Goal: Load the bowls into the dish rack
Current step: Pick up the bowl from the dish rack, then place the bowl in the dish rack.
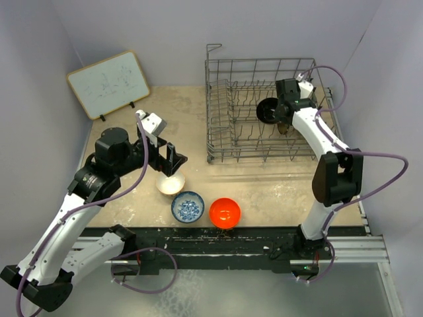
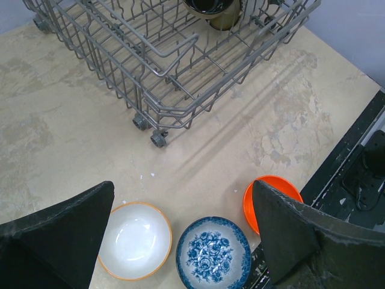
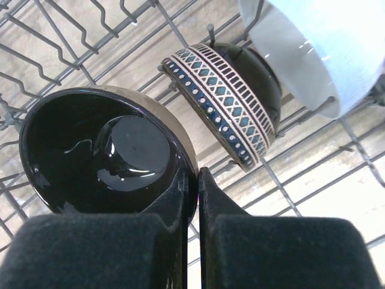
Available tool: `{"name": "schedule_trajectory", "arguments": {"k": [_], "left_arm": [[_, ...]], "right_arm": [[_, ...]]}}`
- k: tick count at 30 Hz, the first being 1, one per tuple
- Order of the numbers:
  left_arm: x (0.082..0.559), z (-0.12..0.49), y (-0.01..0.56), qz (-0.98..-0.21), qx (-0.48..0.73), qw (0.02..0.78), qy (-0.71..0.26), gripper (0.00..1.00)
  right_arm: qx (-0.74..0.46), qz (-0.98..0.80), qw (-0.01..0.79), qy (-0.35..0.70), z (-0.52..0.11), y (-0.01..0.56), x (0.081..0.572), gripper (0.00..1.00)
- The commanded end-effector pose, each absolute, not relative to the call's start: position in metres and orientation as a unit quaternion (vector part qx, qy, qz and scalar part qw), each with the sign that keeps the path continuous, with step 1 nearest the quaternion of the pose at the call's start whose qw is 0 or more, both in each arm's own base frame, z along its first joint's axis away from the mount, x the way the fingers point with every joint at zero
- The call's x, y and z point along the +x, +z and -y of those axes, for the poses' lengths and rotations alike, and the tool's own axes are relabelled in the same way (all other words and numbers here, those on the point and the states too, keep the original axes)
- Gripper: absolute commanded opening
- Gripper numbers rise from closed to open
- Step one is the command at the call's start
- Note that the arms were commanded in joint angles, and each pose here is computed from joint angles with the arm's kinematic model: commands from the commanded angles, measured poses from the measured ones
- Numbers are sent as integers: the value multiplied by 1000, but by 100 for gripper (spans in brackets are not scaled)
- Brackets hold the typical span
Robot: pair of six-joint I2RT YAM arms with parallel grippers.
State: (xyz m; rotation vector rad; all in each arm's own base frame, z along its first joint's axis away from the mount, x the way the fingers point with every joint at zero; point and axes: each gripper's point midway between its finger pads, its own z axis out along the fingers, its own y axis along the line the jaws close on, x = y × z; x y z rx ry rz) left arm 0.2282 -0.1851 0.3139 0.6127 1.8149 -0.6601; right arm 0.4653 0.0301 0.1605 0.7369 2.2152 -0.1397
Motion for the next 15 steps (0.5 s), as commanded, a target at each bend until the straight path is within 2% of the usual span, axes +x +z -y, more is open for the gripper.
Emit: {"name": "schedule_trajectory", "arguments": {"k": [1, 8, 15], "left_arm": [[229, 185, 332, -733, 264, 561, -279, 99], [223, 184, 344, -722, 264, 572, -287, 99], [214, 184, 355, -708, 262, 582, -302, 99]], "right_arm": [[270, -839, 456, -124, -5, 239, 448, 0], [213, -816, 491, -219, -21, 294, 431, 0], [141, -794, 439, -395, -26, 303, 415, 0]]}}
